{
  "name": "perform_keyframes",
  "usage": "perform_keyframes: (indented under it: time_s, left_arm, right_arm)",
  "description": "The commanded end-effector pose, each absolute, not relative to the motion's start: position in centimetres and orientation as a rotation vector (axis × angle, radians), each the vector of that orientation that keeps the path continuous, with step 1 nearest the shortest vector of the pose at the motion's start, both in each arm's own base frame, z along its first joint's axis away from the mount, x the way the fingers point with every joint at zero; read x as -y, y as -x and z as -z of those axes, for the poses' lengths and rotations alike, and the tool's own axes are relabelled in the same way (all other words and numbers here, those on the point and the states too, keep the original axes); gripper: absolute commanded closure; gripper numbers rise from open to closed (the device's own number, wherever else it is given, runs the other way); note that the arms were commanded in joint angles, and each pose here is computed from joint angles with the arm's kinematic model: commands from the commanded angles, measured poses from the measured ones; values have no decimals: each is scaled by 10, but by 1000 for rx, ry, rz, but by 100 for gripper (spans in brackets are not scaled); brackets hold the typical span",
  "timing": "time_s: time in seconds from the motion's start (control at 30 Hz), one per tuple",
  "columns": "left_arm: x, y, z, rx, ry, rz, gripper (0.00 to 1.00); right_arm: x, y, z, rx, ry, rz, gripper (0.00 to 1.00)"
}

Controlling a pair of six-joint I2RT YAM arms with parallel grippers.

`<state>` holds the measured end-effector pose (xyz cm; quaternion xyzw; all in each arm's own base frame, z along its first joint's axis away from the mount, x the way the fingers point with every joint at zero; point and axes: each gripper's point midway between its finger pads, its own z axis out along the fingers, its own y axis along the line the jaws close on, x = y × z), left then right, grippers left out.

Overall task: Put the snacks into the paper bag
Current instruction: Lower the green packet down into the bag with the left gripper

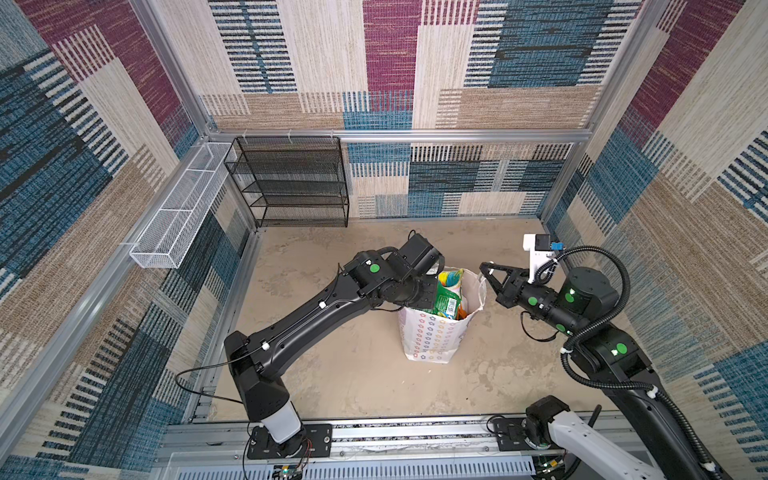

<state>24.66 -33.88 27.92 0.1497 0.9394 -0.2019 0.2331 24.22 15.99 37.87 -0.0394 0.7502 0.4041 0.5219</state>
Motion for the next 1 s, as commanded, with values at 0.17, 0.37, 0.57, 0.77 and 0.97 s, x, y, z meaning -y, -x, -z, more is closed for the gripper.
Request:
perform_keyframes:
  time_s: [0.17,0.37,0.57,0.77,0.97]
  left_arm:
    - [352,-249,-262,-2607,-396,574,84]
    - [354,-257,-253,-2611,-398,517,84]
    - [355,-269,-239,-2626,-382,451,79]
    - [351,-277,-249,-2610,-363,406,40]
    - [348,-270,-307,-2490,-392,539,28]
  right_arm:
    - [-163,-240,-397,-1730,113,-1002,100]
    - [-163,-238,-395,-1733,115,-1009,100]
    - [-162,-238,-395,-1733,112,-1006,100]
    - [-162,-237,-396,-1730,111,-1009,100]
    - [-161,-238,-395,-1731,111,-999,100]
